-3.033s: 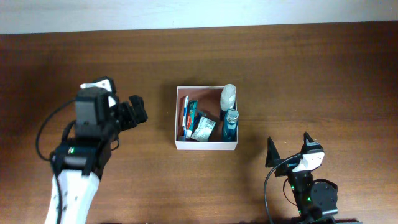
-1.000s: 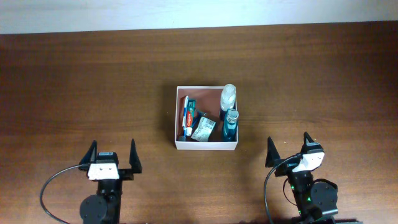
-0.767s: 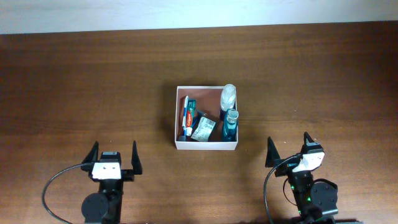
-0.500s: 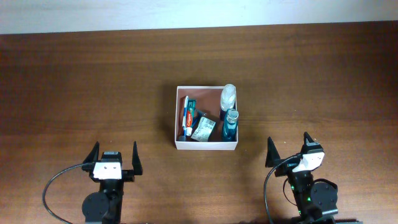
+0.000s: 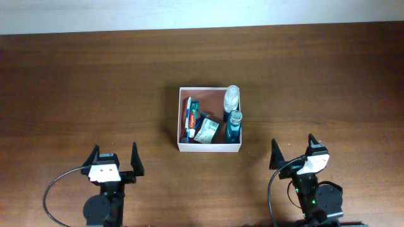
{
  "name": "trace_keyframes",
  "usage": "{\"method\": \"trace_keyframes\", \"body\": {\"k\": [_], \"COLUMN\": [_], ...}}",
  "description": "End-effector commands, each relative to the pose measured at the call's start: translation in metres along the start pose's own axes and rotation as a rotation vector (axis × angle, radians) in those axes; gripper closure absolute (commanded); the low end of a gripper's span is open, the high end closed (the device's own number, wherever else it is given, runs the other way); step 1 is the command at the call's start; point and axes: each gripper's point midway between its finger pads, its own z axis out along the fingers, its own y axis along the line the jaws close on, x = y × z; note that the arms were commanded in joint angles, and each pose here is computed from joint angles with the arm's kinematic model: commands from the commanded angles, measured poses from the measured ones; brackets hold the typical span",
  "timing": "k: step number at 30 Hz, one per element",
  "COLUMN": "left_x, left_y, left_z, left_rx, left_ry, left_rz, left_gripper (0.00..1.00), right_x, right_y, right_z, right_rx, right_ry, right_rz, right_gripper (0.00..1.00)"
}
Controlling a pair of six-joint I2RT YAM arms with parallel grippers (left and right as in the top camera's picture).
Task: Pack container
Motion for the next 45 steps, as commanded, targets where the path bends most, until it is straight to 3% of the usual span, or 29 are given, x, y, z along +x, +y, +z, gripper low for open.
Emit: {"method": "trace_keyframes", "body": {"k": [1, 45], "left_x": [0.0011, 0.0018], "left_y": [0.0035, 0.0035], "left_z": [0.0002, 0.0002], "left_rx": [-0.017, -0.017], "left_ry": [-0.006, -0.003], "left_rz": [-0.023, -0.023], "left_gripper": [0.01, 0.01], "right_x": [0.0012, 0.0012], "right_y": [0.0015, 0.0015], "right_z": [-0.0003, -0.0003], "right_rx": [-0.007, -0.007], "right_ry": [-0.001, -0.001], "right_rz": [-0.001, -0.001], "right_gripper": [0.02, 0.02]}}
